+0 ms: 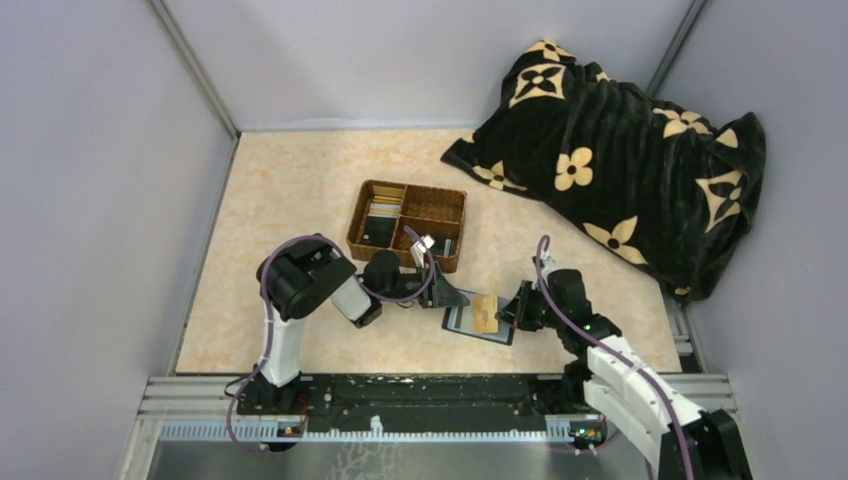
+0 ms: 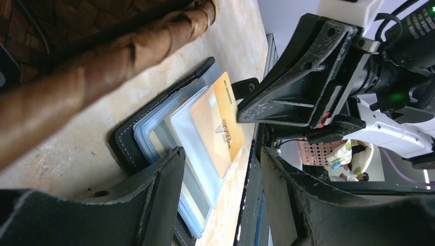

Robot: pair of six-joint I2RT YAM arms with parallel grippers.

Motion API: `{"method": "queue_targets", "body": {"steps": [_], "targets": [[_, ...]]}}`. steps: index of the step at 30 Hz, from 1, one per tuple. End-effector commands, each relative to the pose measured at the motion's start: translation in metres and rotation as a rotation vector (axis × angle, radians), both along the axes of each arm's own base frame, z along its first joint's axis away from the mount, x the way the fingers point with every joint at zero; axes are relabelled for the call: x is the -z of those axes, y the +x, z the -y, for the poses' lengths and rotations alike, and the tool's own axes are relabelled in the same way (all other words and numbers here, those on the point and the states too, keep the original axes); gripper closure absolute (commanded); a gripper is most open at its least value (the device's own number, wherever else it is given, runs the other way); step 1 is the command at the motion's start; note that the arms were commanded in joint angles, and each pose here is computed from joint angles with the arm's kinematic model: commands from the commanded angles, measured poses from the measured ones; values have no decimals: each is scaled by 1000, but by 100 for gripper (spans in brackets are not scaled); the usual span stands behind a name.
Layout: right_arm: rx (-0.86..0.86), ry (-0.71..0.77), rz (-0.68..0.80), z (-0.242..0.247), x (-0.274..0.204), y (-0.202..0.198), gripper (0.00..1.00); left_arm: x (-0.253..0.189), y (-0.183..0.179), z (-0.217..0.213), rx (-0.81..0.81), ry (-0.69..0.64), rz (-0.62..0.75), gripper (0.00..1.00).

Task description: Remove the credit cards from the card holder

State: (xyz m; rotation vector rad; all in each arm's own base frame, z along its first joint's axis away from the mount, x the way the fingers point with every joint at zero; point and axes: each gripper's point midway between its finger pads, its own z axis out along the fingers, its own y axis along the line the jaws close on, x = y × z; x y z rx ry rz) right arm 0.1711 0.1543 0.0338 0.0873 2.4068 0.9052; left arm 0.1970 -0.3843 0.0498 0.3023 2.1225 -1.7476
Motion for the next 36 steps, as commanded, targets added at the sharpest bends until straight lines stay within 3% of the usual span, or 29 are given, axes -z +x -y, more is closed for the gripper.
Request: {"method": "queue_targets", "body": {"steps": [1,18,25,36], "targets": [[94,-1,72,10,-24,14,100,17,0,-3,8,44,-33,37],[143,94,129,6,-65,15,100,-2,4,1,17,-3,6,37],[166,14,174,19,-77,21,100,-13,3,0,18,-30,33,35],[149,31,203,14,-90,27,100,-33,1,-6,16,-111,49,30]]}}
